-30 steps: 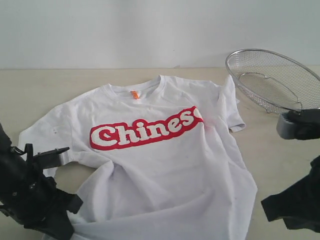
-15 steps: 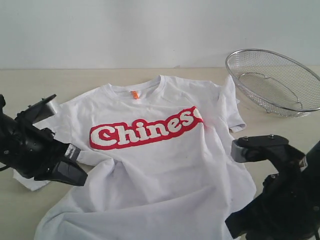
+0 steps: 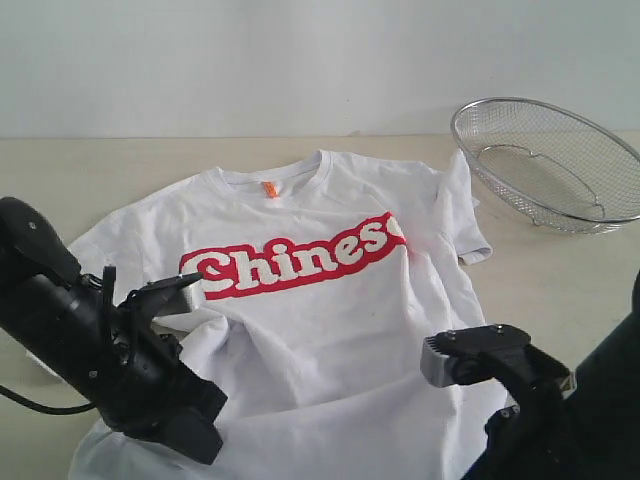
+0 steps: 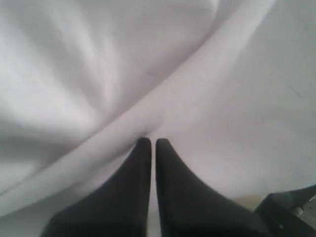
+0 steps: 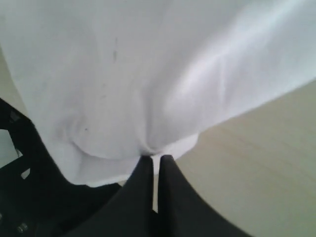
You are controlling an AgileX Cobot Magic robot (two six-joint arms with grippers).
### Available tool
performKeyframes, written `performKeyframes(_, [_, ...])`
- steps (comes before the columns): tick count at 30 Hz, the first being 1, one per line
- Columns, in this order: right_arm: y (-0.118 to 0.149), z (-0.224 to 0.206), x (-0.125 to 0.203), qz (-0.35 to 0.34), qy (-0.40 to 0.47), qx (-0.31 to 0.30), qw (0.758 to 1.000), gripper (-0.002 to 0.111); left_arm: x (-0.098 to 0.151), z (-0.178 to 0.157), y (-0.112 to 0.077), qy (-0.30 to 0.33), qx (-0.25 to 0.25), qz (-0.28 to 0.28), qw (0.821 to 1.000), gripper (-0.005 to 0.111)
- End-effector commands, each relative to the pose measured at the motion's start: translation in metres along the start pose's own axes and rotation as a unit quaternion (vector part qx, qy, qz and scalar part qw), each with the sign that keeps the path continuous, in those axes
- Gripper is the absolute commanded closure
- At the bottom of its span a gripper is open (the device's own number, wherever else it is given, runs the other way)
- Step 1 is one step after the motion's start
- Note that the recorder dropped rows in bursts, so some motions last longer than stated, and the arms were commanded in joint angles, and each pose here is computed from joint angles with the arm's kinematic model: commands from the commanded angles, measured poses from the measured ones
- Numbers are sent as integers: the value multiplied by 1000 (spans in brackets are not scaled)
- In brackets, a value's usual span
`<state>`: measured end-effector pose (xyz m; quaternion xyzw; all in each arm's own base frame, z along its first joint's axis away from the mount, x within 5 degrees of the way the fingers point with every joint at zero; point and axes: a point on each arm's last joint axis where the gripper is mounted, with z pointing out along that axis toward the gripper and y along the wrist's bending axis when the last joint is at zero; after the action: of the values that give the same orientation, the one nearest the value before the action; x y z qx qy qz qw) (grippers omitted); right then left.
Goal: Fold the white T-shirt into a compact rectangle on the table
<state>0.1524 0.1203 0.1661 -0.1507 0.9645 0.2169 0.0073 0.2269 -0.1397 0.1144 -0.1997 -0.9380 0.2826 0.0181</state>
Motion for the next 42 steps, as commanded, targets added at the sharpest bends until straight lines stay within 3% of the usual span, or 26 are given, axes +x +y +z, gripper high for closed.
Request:
performKeyframes(1, [13,6,1,-8,-22,2,1000,108,-1,8,13,2,-48,-12,999,102])
performKeyframes(5, [15,7,2,-2,-19,2,1000,108,3,7,23,23,-105,-18,994,102])
performKeyframes(11, [10,16,-5,8,-24,15,1000,108,3,6,29,21,-135,-26,990,102])
performKeyframes(24, [16,29,-36,-16,-8,13,1000,108,5,-3,43,26,-156,-65,985,102])
performKeyframes(33, [0,65,-35,2,61,37,997,108,5,-3,43,26,-156,-65,985,102])
performKeyframes(36, [-5,66,-31,3,81,59,995,108,5,-3,43,26,-156,-65,985,102])
performKeyframes(42, [-22,57,-17,46,155,163,973,108,5,-3,43,25,-154,-68,985,102])
